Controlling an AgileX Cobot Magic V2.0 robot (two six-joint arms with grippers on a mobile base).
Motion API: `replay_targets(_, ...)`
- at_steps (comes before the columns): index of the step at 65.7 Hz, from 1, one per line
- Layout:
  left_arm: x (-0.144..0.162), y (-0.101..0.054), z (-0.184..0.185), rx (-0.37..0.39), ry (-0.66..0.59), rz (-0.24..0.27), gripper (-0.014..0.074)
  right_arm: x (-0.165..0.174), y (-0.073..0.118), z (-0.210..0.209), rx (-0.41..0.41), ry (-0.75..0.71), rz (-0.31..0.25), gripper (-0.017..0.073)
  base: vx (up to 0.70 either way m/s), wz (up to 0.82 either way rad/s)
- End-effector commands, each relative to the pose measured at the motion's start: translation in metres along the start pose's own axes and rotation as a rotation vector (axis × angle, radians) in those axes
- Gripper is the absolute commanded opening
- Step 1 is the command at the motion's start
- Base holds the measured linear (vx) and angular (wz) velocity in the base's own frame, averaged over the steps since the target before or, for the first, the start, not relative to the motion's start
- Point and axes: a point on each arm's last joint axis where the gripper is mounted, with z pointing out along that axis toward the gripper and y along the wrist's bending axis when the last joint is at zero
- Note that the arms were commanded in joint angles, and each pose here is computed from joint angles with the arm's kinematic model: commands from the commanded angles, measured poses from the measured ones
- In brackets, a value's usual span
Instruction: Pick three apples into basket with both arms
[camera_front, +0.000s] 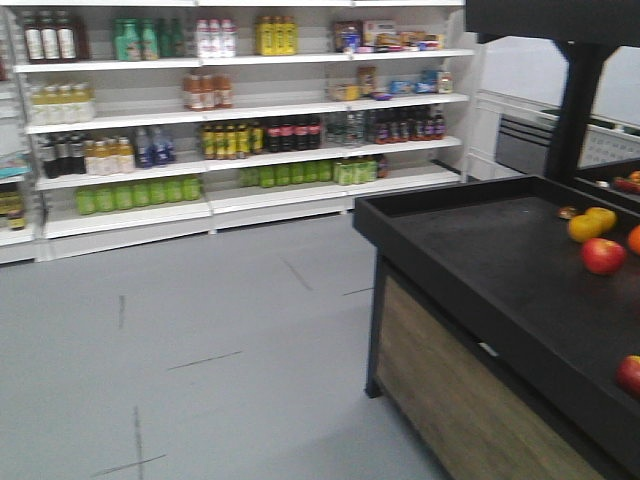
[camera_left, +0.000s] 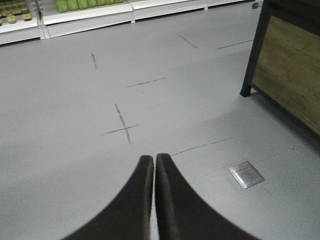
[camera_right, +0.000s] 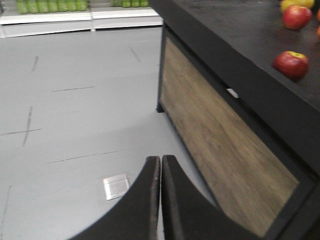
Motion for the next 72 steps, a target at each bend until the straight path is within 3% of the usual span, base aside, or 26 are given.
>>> replay_targets(1, -0.0122, 0.0001, -0.0015, 0.002, -0.081, -0.003, -0.0006, -0.0062, -0.001, -0.0001, 0.013, -0.065, -0.005, -0.0004, 0.11, -0.42)
replay_targets(50, -0.0122, 0.0001, -0.0015, 0.002, -0.081, -0.003, -0.0006, -0.0062, -0.001, -0.0001, 0.013, -0.066, -0.005, -0.0004, 0.08, -0.31)
replay_targets(72, -0.0122, 0.0001, -0.0015, 0.002, -0.081, -0.003, -0.0006, -0.0062, -0.001, -0.0001, 0.013, -0.066, -0.005, -0.0004, 0.13, -0.54)
